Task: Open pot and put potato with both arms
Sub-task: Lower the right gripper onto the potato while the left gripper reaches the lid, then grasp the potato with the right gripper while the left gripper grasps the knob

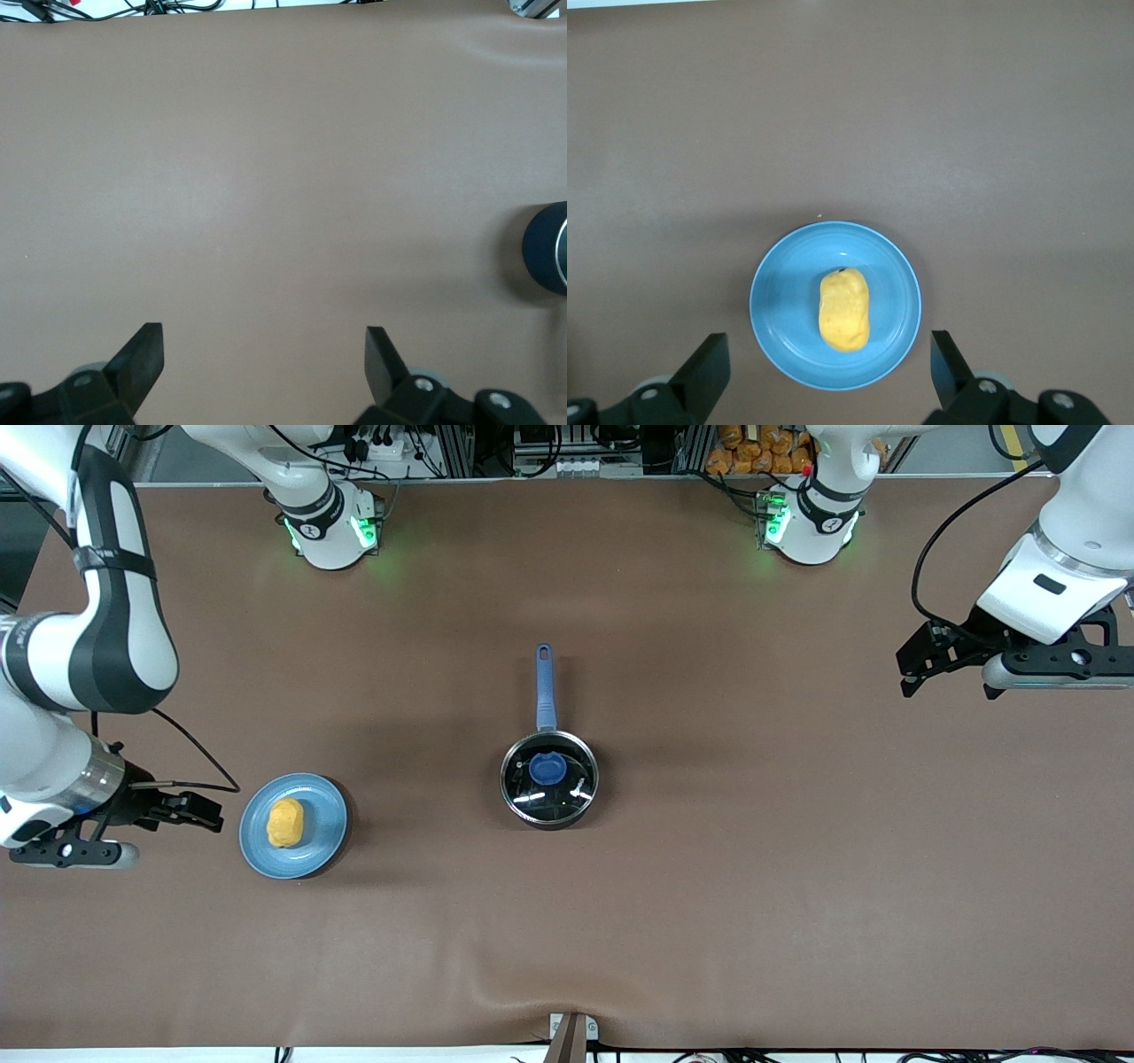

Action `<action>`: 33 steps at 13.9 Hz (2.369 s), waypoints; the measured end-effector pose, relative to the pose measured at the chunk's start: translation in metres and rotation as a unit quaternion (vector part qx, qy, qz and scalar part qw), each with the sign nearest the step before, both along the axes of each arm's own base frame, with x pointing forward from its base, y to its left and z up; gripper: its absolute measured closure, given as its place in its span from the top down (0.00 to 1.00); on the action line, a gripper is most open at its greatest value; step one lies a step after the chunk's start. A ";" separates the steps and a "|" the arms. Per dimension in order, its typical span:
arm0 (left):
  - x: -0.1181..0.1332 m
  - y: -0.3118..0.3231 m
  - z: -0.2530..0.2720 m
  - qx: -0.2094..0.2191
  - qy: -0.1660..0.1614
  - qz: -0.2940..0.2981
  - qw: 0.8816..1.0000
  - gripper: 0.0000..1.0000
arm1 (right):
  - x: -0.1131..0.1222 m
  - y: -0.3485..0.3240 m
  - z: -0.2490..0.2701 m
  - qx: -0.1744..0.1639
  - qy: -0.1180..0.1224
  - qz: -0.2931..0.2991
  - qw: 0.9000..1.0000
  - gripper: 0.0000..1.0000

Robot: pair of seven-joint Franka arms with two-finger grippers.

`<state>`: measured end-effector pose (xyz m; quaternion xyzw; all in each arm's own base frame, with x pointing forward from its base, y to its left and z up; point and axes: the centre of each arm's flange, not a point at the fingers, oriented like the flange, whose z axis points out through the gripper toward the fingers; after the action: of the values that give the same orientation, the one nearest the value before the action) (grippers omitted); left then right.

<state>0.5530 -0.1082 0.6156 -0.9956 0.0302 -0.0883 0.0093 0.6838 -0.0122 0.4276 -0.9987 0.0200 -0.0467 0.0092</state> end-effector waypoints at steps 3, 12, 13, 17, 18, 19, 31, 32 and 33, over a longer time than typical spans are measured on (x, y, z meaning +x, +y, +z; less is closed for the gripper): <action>-0.008 -0.036 0.000 -0.002 0.001 -0.031 1.000 1.00 | 0.008 0.000 -0.038 -0.001 0.009 0.000 1.000 1.00; -0.083 -0.271 -0.087 -0.030 0.061 0.021 0.997 1.00 | 0.025 -0.001 -0.183 -0.003 0.023 -0.002 1.000 1.00; -0.086 -0.292 -0.100 -0.033 0.065 0.030 0.997 1.00 | 0.025 -0.001 -0.185 -0.003 0.025 -0.002 1.000 1.00; -0.087 -0.368 -0.151 -0.035 0.078 0.080 0.993 1.00 | 0.018 -0.001 -0.197 -0.003 0.041 -0.002 0.999 1.00; -0.084 -0.383 -0.167 -0.036 0.073 0.095 0.992 1.00 | 0.014 -0.001 -0.204 -0.003 0.048 -0.002 0.999 1.00; -0.080 -0.395 -0.180 -0.040 0.067 0.107 0.991 1.00 | 0.010 -0.001 -0.210 -0.003 0.055 -0.002 0.998 1.00; -0.058 -0.449 -0.290 -0.081 0.019 0.152 0.985 1.00 | -0.010 0.005 -0.240 0.013 0.088 -0.011 0.996 0.71; -0.057 -0.450 -0.296 -0.082 0.016 0.152 0.985 1.00 | -0.009 0.007 -0.239 0.013 0.087 -0.009 0.996 0.59; -0.055 -0.450 -0.300 -0.084 0.013 0.152 0.985 1.00 | -0.009 0.009 -0.237 0.013 0.086 -0.008 0.996 0.57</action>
<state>0.4980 -0.5579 0.3156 -0.9869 -0.1289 -0.0748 -0.0614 0.6750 -0.0032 0.1902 -0.9986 0.0291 0.0396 0.0200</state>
